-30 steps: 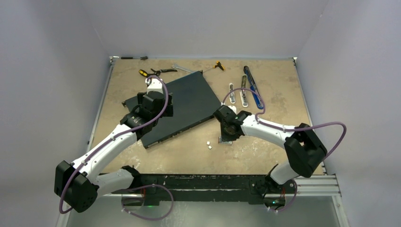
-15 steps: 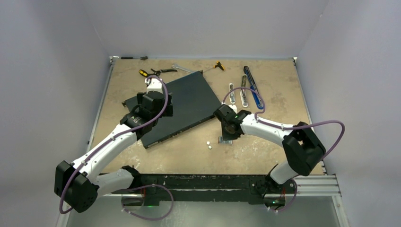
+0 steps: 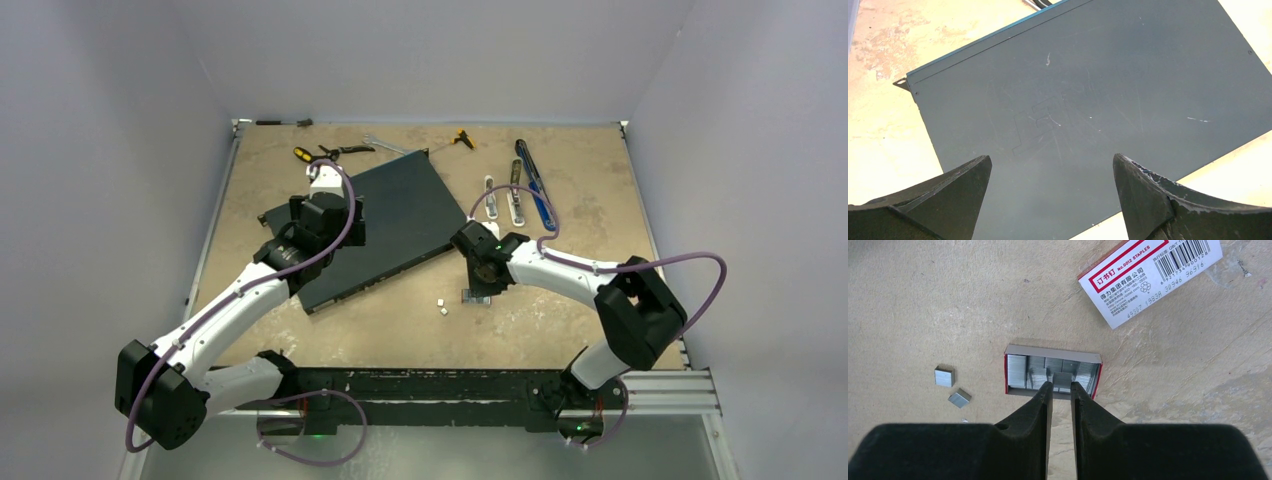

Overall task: Unload the staples from the stapler
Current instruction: Place the staple in the staple box.

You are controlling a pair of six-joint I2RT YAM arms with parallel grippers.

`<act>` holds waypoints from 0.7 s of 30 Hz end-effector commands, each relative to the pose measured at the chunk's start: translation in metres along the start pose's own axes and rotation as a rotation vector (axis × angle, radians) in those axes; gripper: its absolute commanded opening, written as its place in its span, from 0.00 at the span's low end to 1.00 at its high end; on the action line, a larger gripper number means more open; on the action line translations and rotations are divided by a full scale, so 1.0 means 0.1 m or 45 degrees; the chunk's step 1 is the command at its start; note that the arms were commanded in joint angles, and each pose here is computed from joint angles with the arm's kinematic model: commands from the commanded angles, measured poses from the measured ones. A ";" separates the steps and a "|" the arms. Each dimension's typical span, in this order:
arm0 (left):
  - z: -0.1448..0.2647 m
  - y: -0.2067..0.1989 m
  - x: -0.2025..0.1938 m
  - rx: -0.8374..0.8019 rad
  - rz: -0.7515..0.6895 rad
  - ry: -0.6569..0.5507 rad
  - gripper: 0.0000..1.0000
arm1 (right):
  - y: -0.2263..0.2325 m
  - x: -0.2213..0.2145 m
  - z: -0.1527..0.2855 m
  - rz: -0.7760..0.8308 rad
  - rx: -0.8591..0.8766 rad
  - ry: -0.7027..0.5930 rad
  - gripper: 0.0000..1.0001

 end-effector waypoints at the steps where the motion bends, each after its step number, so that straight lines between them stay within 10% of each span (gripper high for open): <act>1: 0.01 -0.01 0.10 -0.023 0.027 -0.056 0.90 | 0.04 0.10 0.05 0.001 0.018 -0.029 0.23; 21: 0.01 -0.01 0.11 -0.028 0.028 -0.054 0.90 | 0.11 0.28 0.23 0.044 0.127 -0.166 0.29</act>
Point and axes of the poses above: each gripper's point midway between its finger pads, its own z axis back along the fingers, its own y axis along the line the jaws close on, x = y × z, the point moved 10 cm from there along z, back along the fingers, and after that the axes turned 3 degrees about z, right-handed, at the moved point
